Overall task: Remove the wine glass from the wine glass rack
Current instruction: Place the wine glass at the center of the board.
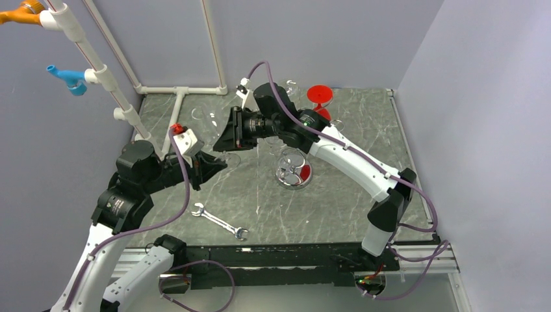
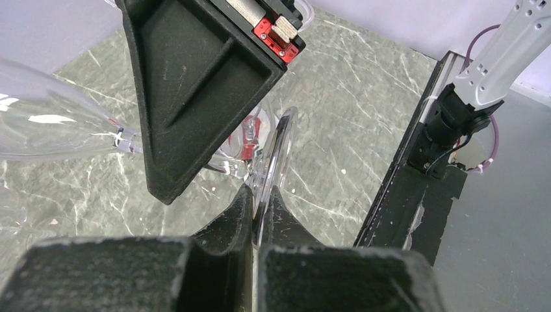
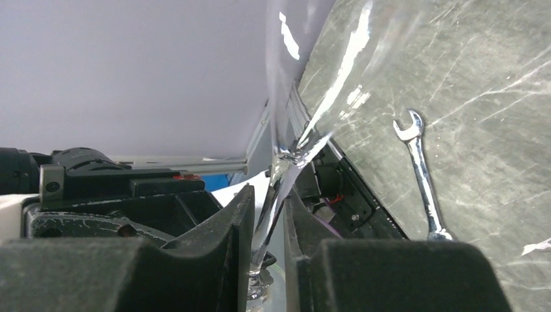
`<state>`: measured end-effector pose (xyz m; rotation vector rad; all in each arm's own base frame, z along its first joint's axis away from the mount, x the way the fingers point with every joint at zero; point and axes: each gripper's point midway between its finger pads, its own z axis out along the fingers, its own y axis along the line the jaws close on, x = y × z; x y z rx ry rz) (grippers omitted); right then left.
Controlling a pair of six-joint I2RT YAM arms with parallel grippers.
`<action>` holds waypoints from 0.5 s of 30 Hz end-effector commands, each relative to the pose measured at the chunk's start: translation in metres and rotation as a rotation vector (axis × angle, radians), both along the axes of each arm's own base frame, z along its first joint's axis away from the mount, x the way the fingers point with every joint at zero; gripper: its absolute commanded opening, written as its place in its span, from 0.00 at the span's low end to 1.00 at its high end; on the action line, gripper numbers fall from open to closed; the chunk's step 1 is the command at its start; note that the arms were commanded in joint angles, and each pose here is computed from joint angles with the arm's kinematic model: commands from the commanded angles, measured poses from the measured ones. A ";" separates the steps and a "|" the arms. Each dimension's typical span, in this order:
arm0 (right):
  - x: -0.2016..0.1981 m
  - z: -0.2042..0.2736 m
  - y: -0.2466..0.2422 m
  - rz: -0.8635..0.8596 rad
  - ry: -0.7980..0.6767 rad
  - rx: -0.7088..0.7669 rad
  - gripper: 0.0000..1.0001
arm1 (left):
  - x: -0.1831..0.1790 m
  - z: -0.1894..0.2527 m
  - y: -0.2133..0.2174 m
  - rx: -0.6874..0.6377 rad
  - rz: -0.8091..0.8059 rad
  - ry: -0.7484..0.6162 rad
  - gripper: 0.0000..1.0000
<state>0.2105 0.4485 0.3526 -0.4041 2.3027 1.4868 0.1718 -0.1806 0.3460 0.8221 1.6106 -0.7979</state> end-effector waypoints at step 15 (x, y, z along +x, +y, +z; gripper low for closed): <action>-0.006 0.027 0.003 0.030 -0.059 0.074 0.00 | -0.002 0.020 0.002 -0.016 0.009 -0.063 0.14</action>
